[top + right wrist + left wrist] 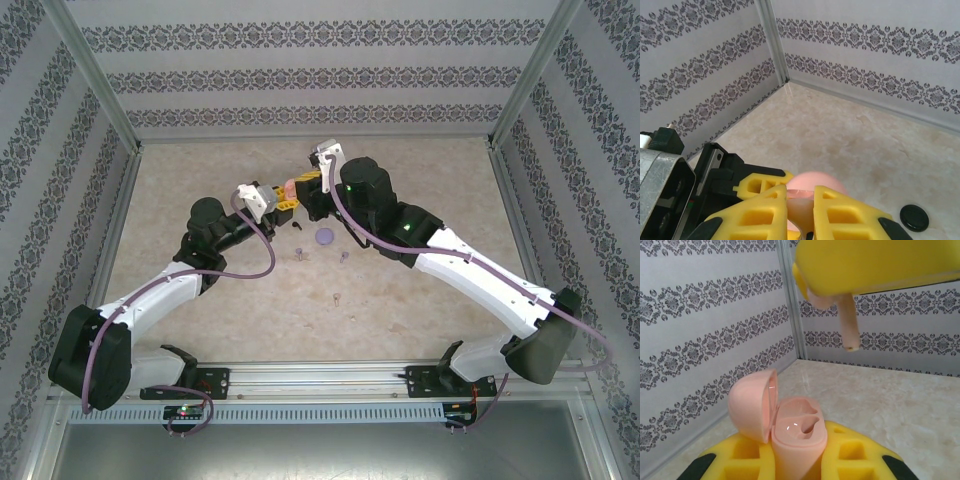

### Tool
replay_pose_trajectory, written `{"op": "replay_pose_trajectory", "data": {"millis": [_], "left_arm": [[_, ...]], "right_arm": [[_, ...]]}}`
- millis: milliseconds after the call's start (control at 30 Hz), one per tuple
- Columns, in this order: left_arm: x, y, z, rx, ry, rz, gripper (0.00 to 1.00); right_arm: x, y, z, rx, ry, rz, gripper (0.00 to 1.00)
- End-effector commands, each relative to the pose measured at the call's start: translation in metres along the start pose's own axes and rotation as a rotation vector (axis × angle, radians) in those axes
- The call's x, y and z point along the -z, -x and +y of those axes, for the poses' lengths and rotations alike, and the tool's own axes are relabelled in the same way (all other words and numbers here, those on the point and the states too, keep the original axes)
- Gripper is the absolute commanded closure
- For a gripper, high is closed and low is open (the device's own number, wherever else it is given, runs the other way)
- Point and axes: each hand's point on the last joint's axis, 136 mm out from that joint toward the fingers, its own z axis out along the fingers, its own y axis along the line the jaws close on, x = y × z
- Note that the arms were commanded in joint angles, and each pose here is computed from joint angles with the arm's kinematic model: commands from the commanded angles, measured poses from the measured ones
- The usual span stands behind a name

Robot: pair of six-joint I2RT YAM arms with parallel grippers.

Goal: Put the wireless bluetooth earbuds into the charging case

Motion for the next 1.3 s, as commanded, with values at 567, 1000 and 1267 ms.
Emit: {"op": "replay_pose_trajectory", "data": {"millis": [567, 1000, 1267], "left_arm": [[0.003, 0.049, -0.017, -0.03, -0.076, -0.127, 1.0], [0.004, 0.052, -0.022, -0.036, -0.09, -0.13, 1.0], [0.004, 0.057, -0.02, -0.039, -0.078, -0.145, 1.0]], "right_arm": [[-0.003, -0.006, 0.003, -0.038, 0.033, -0.02, 0.86], [-0.008, -0.008, -0.002, -0.067, 0.038, -0.019, 0.87], [-0.008, -0.021, -0.004, -0.068, 0.042, 0.015, 0.88]]}}
